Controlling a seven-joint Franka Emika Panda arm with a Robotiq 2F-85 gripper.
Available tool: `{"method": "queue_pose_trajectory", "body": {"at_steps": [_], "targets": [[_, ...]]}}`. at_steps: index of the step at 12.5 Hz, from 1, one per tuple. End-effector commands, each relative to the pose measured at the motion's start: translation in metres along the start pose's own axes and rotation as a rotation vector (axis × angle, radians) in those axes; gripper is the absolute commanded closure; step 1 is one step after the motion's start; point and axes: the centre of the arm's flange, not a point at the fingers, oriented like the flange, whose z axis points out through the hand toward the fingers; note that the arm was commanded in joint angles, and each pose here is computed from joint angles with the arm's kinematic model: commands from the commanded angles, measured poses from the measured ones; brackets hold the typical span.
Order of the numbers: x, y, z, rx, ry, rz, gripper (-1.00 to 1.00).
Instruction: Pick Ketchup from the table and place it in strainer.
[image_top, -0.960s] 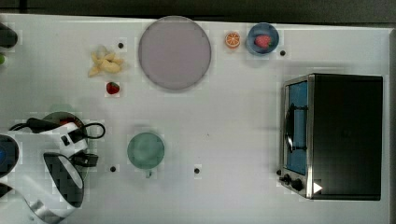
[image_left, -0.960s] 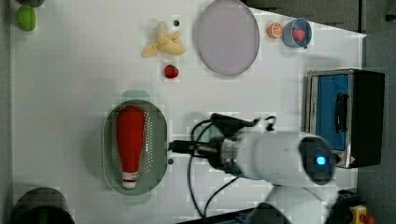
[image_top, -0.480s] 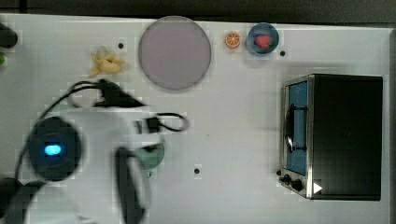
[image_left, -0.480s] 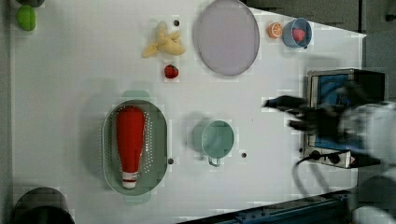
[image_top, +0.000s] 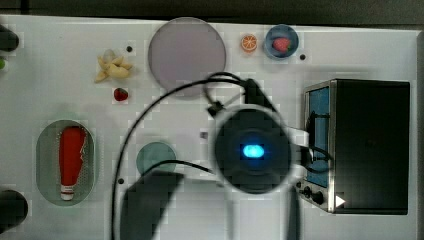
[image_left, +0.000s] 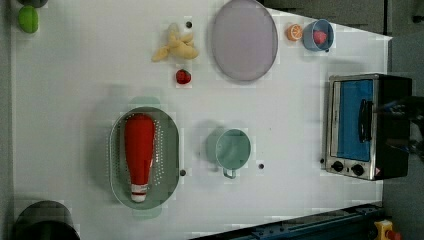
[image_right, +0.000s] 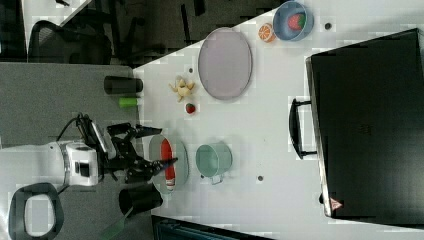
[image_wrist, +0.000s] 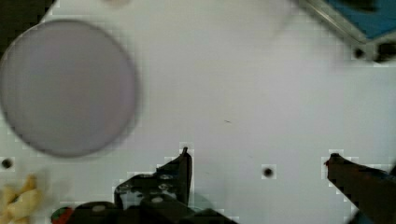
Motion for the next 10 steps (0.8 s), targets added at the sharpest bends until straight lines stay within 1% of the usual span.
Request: {"method": "queue_pose_trajectory", "body": {"at_steps": [1, 2, 5, 8, 9, 10], "targets": [[-0.029, -0.014, -0.048, -0.006, -0.019, -0.011, -1.00], [-0.032, -0.012, -0.056, -0.026, -0.040, -0.013, -1.00], [-0.029, -0.012, -0.071, 0.001, -0.031, -0.007, -1.00], [-0.025, -0.010, -0.072, 0.014, -0.035, -0.022, -1.00], [-0.026, -0.008, -0.071, 0.005, -0.048, -0.024, -1.00], [-0.027, -0.009, -0.071, 0.012, -0.063, -0.029, -1.00]]}}
